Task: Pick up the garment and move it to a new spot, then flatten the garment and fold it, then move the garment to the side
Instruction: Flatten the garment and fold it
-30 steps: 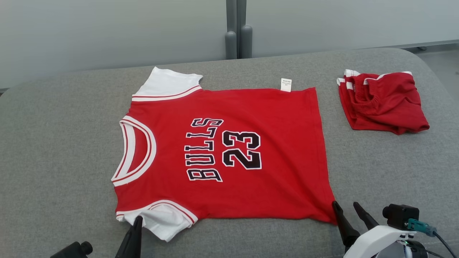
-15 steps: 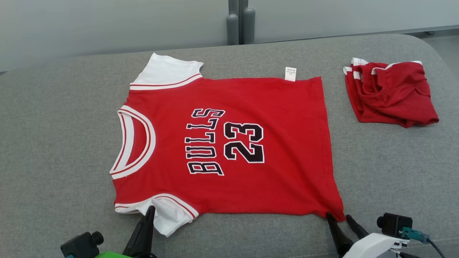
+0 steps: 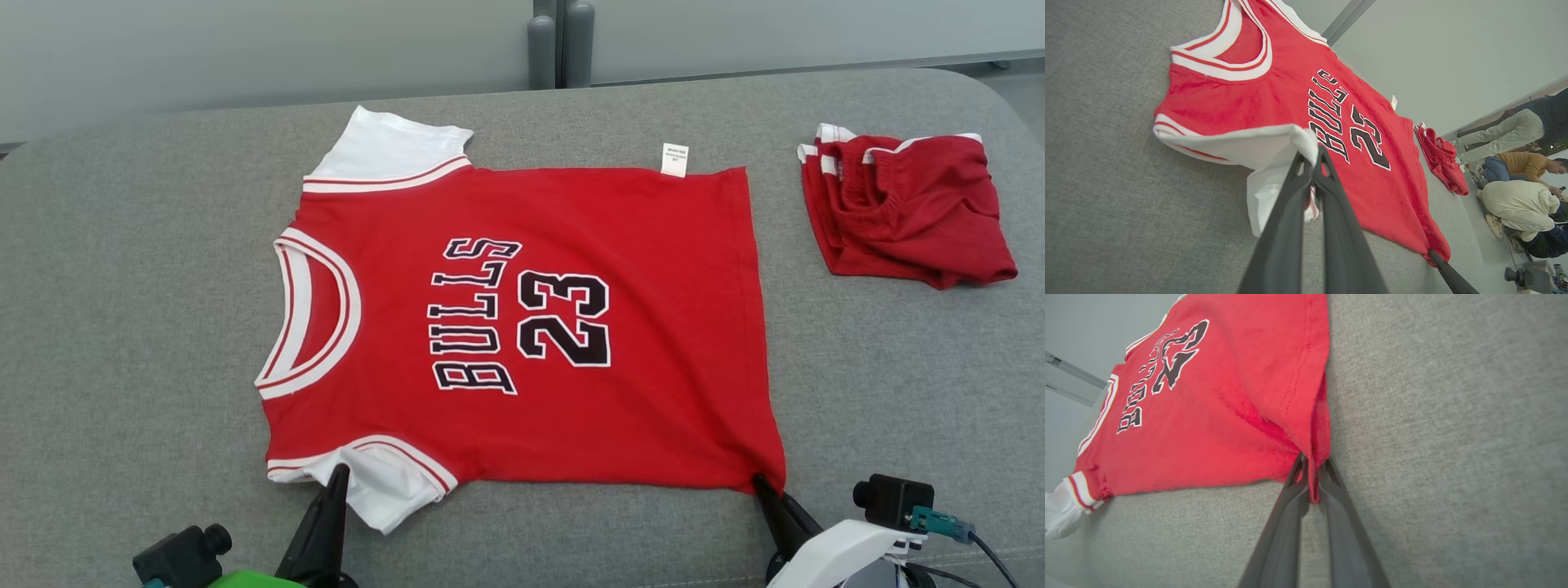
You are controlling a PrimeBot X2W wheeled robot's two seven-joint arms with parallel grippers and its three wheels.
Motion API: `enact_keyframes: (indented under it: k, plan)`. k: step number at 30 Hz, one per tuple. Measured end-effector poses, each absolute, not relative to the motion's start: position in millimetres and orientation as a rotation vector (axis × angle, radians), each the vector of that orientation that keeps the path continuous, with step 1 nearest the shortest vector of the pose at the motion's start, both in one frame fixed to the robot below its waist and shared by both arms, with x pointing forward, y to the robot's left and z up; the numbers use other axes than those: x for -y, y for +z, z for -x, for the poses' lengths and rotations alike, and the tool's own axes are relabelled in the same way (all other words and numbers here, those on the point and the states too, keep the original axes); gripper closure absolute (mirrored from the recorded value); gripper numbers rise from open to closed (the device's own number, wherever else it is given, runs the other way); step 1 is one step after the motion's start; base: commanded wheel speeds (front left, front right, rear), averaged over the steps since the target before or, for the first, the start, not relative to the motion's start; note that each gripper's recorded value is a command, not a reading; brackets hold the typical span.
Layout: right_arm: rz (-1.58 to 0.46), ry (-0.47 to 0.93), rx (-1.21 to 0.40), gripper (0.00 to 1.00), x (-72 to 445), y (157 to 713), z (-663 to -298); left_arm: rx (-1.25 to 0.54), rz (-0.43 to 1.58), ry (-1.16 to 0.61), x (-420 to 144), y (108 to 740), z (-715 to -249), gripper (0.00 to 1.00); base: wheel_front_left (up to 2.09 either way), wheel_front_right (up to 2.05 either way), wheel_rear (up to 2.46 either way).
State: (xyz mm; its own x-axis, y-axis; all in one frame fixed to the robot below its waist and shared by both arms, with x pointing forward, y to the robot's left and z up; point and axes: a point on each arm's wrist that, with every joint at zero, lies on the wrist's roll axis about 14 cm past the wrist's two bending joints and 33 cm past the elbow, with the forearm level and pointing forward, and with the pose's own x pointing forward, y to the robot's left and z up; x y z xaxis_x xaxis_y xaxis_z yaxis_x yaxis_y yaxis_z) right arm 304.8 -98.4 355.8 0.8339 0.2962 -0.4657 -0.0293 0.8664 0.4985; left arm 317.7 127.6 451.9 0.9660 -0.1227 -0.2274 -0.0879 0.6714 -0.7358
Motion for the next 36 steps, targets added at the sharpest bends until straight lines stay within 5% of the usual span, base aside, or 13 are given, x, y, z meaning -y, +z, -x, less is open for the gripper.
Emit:
enact_keyframes:
  k: [1, 19, 36]
  plan:
    - [-0.504, 0.186, -0.561, 1.00, 97.3, 356.5, -305.0, -0.267, 0.837, -0.021, -127.4, 452.4, -318.0, 1.00, 0.00, 0.00, 0.00]
    - [-0.842, 0.169, -0.459, 1.00, 101.7, 403.2, -326.9, -0.099, 0.828, -0.043, -138.3, 492.0, -345.3, 1.00, 0.00, 0.00, 0.00]
    - [-1.052, 0.295, -0.429, 1.00, 100.2, 457.3, -355.0, -0.036, 0.720, -0.053, -148.4, 507.3, -378.0, 1.00, 0.00, 0.00, 0.00]
